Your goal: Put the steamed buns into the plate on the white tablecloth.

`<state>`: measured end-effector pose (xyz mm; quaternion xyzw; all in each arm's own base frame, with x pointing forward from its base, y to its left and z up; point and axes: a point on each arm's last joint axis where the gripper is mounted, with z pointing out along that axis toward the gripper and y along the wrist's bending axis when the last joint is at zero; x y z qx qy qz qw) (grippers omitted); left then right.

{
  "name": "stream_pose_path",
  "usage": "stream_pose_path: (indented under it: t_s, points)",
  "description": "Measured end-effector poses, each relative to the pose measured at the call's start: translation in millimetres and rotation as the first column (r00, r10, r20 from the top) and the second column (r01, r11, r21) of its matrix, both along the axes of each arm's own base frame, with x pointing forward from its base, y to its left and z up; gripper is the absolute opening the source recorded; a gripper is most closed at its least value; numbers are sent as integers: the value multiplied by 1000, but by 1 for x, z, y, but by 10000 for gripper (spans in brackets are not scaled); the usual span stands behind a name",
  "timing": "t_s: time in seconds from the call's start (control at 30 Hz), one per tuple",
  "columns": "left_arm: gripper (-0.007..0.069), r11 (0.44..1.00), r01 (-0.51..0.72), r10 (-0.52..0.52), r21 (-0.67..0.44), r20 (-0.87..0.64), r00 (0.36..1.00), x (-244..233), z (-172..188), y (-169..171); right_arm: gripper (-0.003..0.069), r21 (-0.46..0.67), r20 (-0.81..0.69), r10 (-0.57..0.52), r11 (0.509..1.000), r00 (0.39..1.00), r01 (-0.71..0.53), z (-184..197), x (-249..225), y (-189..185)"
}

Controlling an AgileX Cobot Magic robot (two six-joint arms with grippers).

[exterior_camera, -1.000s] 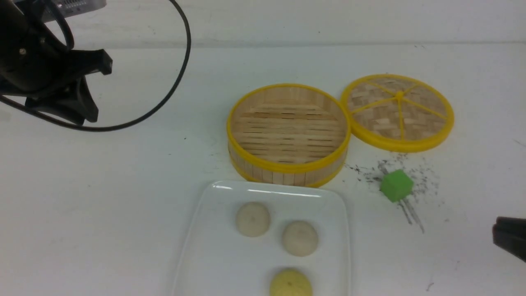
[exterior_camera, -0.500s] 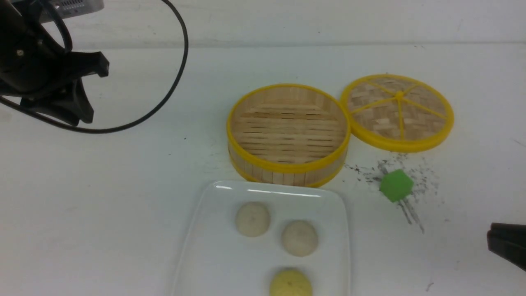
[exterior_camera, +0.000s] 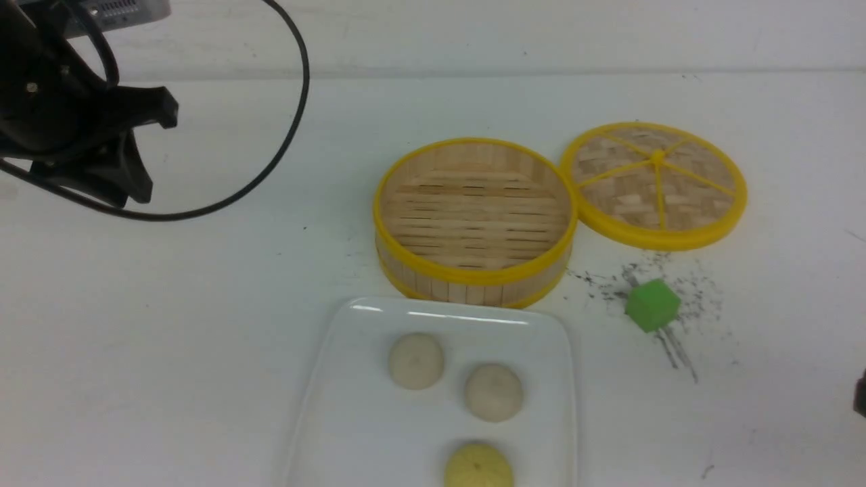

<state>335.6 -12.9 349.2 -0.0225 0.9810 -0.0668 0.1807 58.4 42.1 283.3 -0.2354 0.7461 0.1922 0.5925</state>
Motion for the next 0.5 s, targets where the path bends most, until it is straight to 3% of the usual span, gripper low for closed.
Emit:
stream_pose_path:
  t_s: [0.23, 0.4, 0.5]
  points:
    - [129, 1000, 14, -15, 12, 8, 1000, -1, 2, 1, 6, 8, 3, -321, 947, 947, 321, -77, -7, -26]
    - [13, 999, 43, -45, 30, 79, 996, -18, 24, 1, 11, -46, -76, -410, 912, 909, 408, -112, -8, -31]
    - [2, 998, 42, -49, 45, 155, 987, -38, 48, 2, 12, -49, -78, -432, 902, 898, 429, -112, -8, -32]
